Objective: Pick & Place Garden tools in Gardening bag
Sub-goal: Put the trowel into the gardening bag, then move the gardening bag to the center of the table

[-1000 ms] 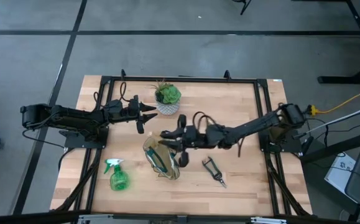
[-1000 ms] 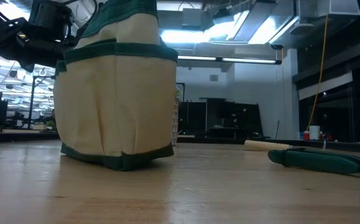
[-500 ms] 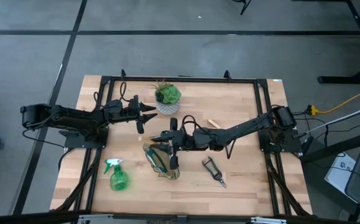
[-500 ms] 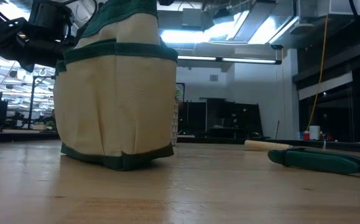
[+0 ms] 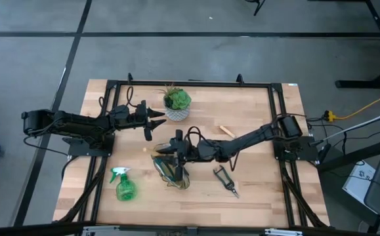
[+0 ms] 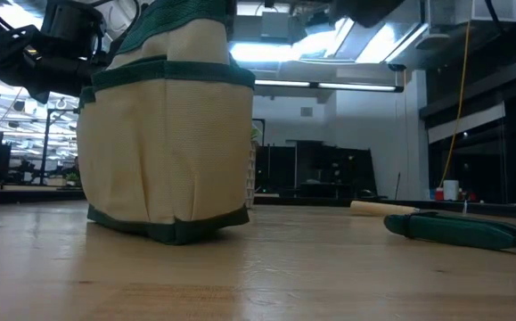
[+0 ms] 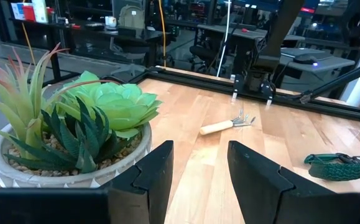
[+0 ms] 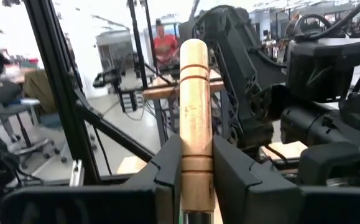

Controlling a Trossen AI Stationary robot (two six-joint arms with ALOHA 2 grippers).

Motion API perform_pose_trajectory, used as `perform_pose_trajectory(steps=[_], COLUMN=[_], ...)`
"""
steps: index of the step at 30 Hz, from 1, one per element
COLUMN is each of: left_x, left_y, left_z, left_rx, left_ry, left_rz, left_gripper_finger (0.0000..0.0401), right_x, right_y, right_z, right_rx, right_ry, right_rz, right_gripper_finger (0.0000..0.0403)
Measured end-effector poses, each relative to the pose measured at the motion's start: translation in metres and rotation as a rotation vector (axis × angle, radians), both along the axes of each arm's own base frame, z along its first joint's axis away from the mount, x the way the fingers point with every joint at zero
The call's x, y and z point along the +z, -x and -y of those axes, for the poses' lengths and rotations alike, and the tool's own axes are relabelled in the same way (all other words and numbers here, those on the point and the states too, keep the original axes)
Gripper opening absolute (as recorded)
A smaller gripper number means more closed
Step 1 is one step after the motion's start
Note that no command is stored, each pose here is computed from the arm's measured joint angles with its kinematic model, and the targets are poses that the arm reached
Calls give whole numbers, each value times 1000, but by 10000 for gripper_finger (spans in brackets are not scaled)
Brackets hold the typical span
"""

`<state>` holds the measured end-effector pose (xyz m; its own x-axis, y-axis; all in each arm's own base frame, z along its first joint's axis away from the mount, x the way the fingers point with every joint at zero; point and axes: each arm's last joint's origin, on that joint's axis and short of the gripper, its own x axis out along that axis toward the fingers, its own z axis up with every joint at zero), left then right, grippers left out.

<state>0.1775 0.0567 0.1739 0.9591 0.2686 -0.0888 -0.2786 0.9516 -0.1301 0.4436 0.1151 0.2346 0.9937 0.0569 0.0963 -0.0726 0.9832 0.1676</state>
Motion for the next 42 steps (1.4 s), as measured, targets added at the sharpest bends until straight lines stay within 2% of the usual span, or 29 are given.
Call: perform_pose_trajectory(steps=[9,25,33,42], left_x=[0,0,0,0], left_y=[0,0,0,0], left_z=[0,0,0,0], left_rx=[0,0,0,0], left_ry=[0,0,0,0], left_rz=[0,0,0,0], left_gripper_finger=[148,148,148,148], right_x=[-23,-30,-32,-33], right_y=[-6,-7,-10,-12], right_z=[-2,-2,10,19], right_rx=[0,0,-23,-42], right_ry=[2,57,22,-25], right_rz=[-19,-85,-104,-113], right_gripper_finger=[63,63,63,145])
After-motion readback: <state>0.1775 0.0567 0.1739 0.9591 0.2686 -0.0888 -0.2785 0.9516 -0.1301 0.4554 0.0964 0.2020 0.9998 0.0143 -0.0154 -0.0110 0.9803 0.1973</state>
